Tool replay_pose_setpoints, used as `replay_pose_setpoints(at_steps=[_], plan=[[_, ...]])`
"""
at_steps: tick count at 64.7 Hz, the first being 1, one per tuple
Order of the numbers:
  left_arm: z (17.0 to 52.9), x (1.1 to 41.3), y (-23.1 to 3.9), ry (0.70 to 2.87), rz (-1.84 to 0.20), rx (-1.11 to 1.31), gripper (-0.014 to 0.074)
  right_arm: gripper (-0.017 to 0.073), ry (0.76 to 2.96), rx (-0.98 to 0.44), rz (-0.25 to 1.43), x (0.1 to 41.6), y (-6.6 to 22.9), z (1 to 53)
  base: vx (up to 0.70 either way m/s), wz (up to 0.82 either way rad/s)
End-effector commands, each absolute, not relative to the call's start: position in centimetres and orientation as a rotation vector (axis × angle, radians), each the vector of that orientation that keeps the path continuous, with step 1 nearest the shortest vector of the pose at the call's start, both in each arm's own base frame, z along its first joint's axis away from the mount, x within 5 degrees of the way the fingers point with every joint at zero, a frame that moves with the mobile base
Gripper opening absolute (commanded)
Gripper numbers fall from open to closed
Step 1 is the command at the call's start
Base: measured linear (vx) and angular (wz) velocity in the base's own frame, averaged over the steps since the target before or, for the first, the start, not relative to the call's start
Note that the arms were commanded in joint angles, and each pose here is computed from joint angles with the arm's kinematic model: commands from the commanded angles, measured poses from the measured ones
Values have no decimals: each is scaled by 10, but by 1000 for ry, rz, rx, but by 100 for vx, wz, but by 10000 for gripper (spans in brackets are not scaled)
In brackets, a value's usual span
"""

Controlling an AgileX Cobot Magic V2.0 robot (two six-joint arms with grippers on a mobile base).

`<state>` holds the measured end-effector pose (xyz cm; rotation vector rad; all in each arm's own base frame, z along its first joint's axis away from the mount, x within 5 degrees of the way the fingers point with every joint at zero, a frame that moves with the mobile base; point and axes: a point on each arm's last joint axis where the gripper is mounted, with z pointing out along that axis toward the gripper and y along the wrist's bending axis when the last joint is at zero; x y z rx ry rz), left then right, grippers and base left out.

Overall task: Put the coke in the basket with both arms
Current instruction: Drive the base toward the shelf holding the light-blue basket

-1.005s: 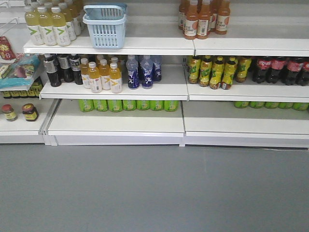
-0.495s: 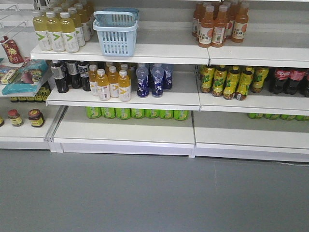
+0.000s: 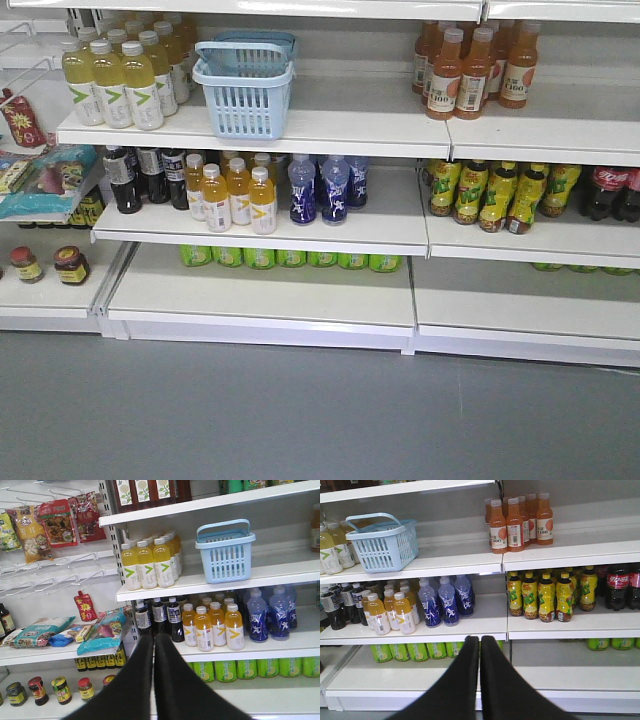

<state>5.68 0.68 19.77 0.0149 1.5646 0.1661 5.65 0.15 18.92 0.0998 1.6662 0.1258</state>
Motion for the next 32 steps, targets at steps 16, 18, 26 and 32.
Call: replay_pose_setpoints(at_steps=[16, 18, 26, 32], plan=[[200, 56, 3, 1506, 138, 42, -6, -5, 1591, 96, 116, 56, 1, 192, 18, 4], [200, 56, 3, 1506, 138, 42, -6, -5, 1591, 96, 116, 56, 1, 192, 18, 3], [200, 56, 3, 1506, 138, 42, -6, -5, 1591, 96, 116, 56, 1, 192, 18, 4], [200, 56, 3, 1506, 138, 42, -6, -5, 1591, 96, 116, 56, 1, 192, 18, 3]])
